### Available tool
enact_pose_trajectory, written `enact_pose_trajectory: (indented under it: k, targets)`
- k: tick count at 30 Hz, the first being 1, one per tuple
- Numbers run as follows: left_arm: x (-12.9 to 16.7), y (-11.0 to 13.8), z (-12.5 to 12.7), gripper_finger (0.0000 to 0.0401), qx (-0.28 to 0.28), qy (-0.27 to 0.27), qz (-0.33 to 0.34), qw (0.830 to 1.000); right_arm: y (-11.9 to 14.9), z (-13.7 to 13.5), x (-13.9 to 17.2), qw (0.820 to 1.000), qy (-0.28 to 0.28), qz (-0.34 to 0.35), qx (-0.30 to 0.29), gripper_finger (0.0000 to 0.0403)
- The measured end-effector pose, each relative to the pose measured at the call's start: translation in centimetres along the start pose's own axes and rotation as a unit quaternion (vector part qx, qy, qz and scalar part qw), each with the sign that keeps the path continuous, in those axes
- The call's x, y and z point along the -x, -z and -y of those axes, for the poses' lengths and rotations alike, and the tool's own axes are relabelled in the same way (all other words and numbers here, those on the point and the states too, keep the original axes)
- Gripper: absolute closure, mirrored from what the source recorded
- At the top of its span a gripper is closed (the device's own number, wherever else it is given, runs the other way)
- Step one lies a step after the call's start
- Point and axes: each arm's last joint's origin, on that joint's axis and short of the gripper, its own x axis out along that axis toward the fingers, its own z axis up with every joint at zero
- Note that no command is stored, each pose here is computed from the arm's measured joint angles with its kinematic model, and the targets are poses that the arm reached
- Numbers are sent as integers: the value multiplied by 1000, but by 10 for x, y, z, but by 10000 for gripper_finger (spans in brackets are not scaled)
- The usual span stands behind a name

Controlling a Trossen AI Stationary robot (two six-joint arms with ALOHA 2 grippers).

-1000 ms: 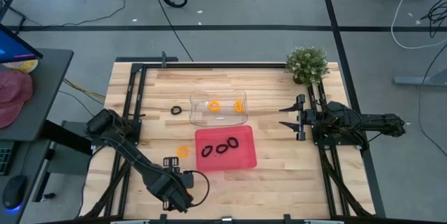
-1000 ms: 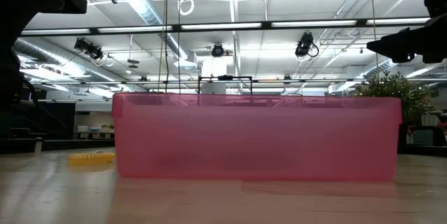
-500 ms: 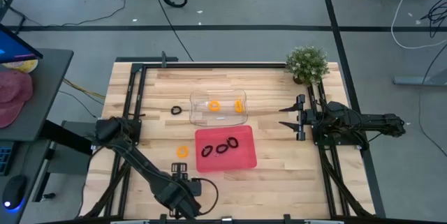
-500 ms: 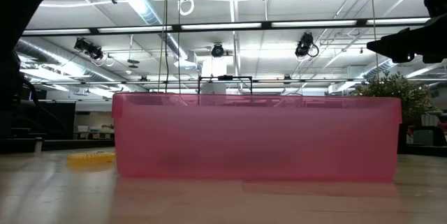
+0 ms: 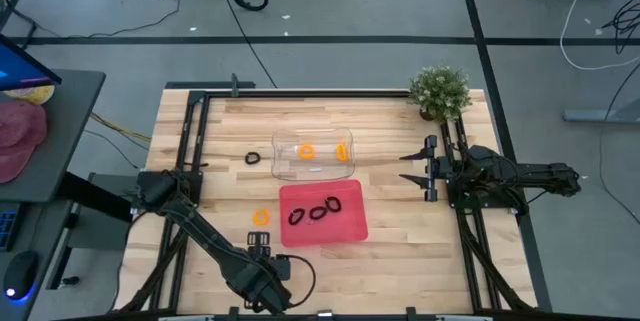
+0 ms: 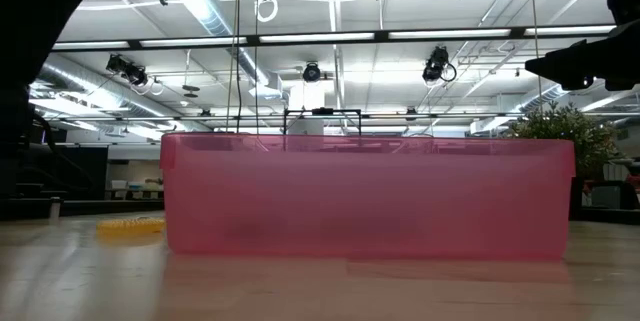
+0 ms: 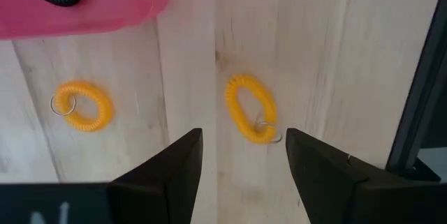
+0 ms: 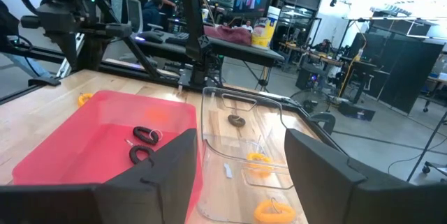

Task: Sort spring keychains
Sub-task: Put the yellow spring keychain into the transparent bin

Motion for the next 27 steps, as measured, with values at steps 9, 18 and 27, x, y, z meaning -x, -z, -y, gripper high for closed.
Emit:
enact_pose_trajectory:
  k: [9, 18, 27]
  targets:
    - [0, 0, 0, 190, 1, -3, 2, 1000, 0, 0, 0, 1000, 0, 0, 0, 181]
    - [0, -1, -1, 190, 2, -4, 4, 1000, 0, 0, 0, 1000, 0, 0, 0, 181]
    - [0, -1, -2, 190, 6, -9, 8, 1000, 0, 0, 0, 1000, 0, 0, 0, 181]
